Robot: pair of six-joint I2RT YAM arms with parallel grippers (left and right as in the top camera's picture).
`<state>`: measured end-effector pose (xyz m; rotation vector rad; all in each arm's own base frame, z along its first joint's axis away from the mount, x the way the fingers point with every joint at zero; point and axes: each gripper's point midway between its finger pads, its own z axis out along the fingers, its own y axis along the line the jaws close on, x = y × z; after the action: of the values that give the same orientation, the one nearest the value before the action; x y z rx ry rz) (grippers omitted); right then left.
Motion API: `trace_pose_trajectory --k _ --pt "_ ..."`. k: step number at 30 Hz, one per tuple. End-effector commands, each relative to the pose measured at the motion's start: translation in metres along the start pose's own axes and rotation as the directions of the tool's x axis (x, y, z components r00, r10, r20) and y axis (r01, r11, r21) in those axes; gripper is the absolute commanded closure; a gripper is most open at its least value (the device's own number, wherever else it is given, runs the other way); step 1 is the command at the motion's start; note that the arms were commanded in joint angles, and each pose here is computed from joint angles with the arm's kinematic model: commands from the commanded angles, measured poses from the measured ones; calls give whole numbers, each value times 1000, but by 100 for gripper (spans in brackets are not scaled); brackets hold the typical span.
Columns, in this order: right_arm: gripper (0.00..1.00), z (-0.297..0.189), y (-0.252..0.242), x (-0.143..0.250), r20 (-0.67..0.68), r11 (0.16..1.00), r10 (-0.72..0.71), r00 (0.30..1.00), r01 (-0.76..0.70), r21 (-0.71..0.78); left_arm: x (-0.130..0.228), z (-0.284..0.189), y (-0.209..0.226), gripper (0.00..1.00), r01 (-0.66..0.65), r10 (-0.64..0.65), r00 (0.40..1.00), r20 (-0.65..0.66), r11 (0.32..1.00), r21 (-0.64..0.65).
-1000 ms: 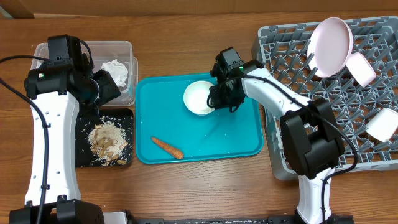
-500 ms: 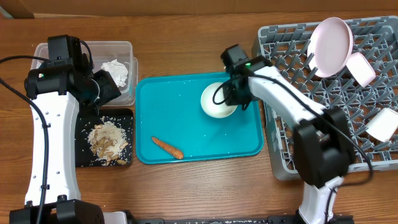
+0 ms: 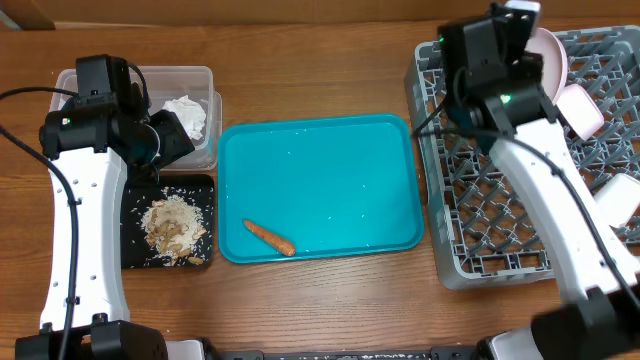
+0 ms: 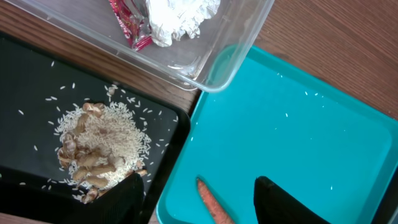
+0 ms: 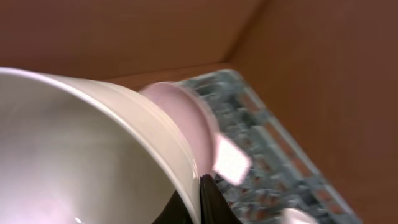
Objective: Sort waste into correct bins and load items into the dishwasher
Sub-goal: 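Carry the white bowl into the dish rack with the right gripper and release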
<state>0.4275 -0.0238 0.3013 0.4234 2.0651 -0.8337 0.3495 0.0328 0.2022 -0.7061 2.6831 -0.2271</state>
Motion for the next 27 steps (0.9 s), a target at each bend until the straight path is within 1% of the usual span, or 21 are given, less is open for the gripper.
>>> trace_pose_trajectory --k 1,5,12,17,23,27 --pt "96 31 -37 4 17 955 -14 1000 9 298 -5 -11 -3 40 -34 33 999 33 999 16" --pt "96 62 -37 20 -31 919 -56 998 63 388 -6 -11 -4 40 -34 33 999 38 999 17" --pt "96 100 3 64 -145 890 -196 970 238 390 -7 -11 -6 40 -36 34 998 44 999 28" --pt "96 112 28 92 -203 872 -276 940 334 359 -8 -11 -6 39 -36 35 998 48 999 29" --pt "96 116 37 119 -241 865 -288 927 359 351 -8 -11 -6 39 -36 35 998 48 999 29" --pt "96 109 46 133 -259 869 -311 914 384 313 -9 -11 -7 39 -37 35 998 52 999 31"
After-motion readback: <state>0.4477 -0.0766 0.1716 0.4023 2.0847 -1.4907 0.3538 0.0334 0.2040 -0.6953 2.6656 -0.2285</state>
